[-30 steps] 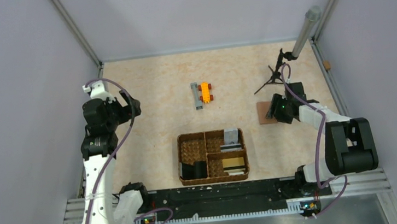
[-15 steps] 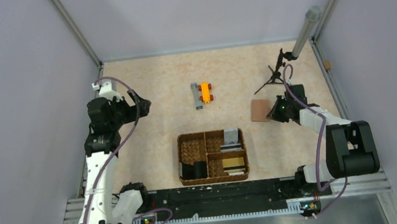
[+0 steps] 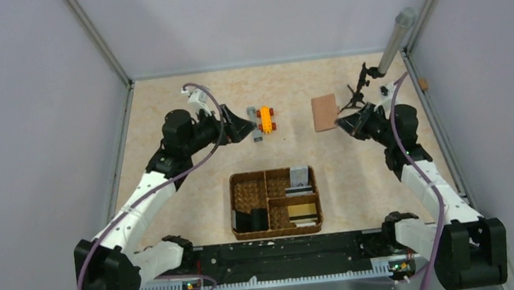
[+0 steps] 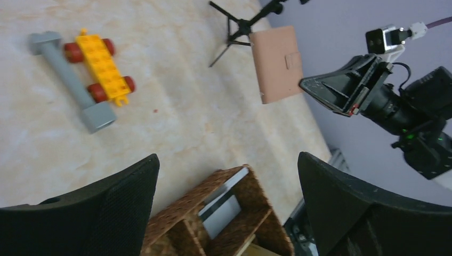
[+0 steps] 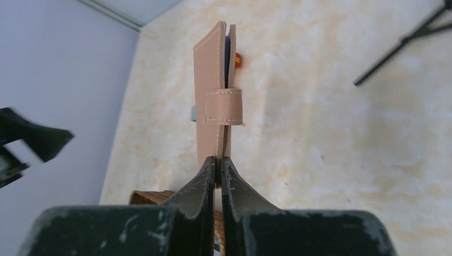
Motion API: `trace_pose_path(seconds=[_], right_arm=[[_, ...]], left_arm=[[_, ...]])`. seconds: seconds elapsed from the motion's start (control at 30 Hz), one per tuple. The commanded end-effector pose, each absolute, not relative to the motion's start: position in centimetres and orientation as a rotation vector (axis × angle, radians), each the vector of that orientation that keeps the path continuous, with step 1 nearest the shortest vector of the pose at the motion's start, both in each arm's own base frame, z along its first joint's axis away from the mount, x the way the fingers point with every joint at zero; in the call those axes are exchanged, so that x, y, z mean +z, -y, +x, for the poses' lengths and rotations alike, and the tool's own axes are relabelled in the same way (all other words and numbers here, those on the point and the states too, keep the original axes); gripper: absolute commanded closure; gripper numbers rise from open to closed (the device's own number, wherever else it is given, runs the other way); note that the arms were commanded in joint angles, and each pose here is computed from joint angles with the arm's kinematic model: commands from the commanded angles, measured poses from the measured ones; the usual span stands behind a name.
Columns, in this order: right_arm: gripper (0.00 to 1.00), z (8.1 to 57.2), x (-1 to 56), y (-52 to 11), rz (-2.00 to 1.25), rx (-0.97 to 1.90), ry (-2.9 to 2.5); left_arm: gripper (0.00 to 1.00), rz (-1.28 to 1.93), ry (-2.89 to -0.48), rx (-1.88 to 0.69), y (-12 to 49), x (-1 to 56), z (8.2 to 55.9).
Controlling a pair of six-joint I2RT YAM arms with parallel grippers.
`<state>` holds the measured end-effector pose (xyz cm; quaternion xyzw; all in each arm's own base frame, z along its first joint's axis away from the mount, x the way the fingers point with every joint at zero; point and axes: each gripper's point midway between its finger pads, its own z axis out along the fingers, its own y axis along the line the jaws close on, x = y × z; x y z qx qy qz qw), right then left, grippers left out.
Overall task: Put the credit cards into the card holder
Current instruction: Pick up the credit card from the center of the board.
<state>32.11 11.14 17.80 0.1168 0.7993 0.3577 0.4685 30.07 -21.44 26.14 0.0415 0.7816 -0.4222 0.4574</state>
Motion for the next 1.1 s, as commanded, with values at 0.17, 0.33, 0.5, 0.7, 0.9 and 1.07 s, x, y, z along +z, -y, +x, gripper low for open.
trace_pose_path(seconds=[0.17, 0.33, 0.5, 0.7, 0.9, 1.07], right_arm=[[1.00, 28.8, 33.5, -16.7, -0.183, 1.213, -1.462], [1.00, 26.7, 36.9, -19.9, -0.343, 1.342, -1.352], [1.00, 25.0, 38.1, -22.3, -0.464, 1.401, -1.307], [1.00, 25.5, 37.1, -23.0, -0.457, 1.425, -1.344], [0.78, 28.0, 34.0, -22.9, -0.393, 1.326, -1.552], [0.19, 27.7, 33.6, -21.9, -0.480, 1.163, -1.551]], left_arm=[[0.01, 0.204, -1.587, -1.509, 28.6, 35.4, 29.2], [0.01, 0.272, -1.547, -1.597, 30.8, 36.3, 28.6], [0.01, 0.333, -1.521, -1.628, 31.7, 37.2, 28.2], [0.56, 0.476, -1.453, -1.692, 32.6, 38.2, 25.9], [1.00, 0.599, -1.531, -1.515, 31.9, 35.7, 25.3], [1.00, 0.771, -1.634, -1.212, 29.5, 33.6, 24.3]])
